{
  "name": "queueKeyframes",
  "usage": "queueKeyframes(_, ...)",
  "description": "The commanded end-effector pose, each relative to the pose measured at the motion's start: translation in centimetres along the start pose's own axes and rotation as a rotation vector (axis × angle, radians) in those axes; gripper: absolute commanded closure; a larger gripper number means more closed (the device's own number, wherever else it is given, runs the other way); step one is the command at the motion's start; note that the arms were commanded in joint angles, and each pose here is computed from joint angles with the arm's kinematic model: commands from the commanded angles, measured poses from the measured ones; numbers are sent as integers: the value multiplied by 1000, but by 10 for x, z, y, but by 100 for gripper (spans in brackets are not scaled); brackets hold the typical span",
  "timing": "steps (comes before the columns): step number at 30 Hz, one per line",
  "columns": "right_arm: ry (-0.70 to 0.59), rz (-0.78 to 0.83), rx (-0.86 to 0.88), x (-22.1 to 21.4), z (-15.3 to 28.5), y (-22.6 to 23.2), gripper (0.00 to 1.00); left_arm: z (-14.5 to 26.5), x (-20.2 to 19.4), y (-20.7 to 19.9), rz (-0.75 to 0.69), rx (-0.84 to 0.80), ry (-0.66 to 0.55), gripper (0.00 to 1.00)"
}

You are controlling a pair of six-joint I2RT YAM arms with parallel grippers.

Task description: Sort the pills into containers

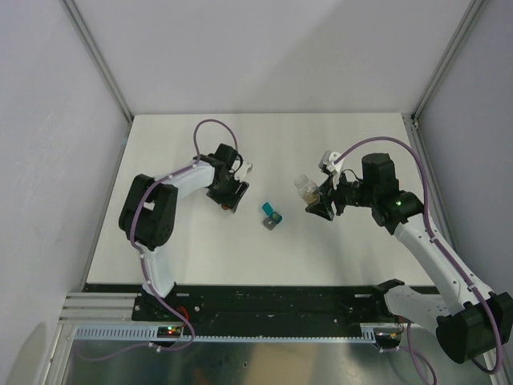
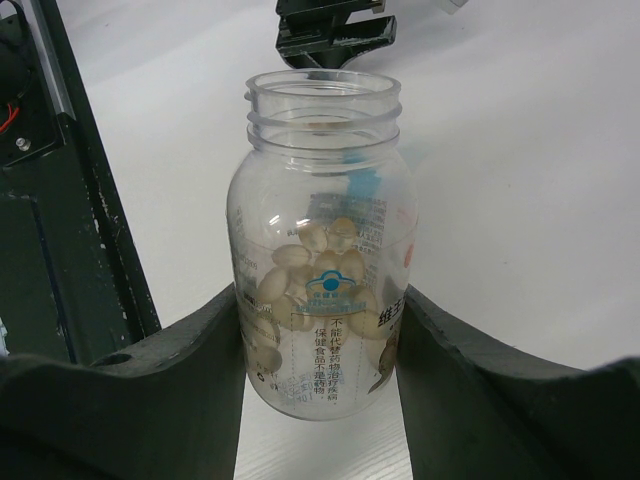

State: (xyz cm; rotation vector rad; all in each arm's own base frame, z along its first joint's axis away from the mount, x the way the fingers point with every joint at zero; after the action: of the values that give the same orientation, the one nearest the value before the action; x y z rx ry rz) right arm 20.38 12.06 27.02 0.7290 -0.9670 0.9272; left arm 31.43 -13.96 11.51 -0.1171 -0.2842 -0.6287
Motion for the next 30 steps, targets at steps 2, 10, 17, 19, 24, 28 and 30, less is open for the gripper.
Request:
queueKeyframes(2, -26, 12, 14, 2, 1, 1, 100, 3, 10, 5, -21, 0, -25, 37)
queueKeyframes(10, -25, 12, 11, 2, 1, 0, 100, 4, 9, 3, -25, -13, -26, 57)
queueKeyframes(17, -40, 31, 3, 6, 1, 0, 100, 41, 13, -2, -59, -54, -120, 79)
queueKeyframes(19, -36, 40, 10, 9, 1, 1, 100, 57, 13, -6, -79, -78, -161, 80)
queueKeyframes(24, -15, 84, 65, 19, -1, 4, 100, 105, 13, -19, -149, -178, -276, 79)
queueKeyframes(28, -9, 117, 131, 30, -5, 7, 100, 157, 16, -40, -226, -332, -408, 79)
queueKeyframes(30, 3, 137, 167, 36, -9, 11, 100, 184, 17, -53, -277, -424, -486, 79)
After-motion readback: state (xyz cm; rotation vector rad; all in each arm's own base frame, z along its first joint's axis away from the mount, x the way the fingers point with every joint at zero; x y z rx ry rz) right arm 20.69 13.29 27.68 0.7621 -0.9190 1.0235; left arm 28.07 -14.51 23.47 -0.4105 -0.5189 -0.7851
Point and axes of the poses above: each gripper's point midway between its finger pads, its own z axis back along the fingers, its own y axis along the line the jaws close on, x = y × z, the point moved 10 cm from there along z, back along the fingers, and after that the axes turned 3 degrees about -z, right-handed, at the moved point
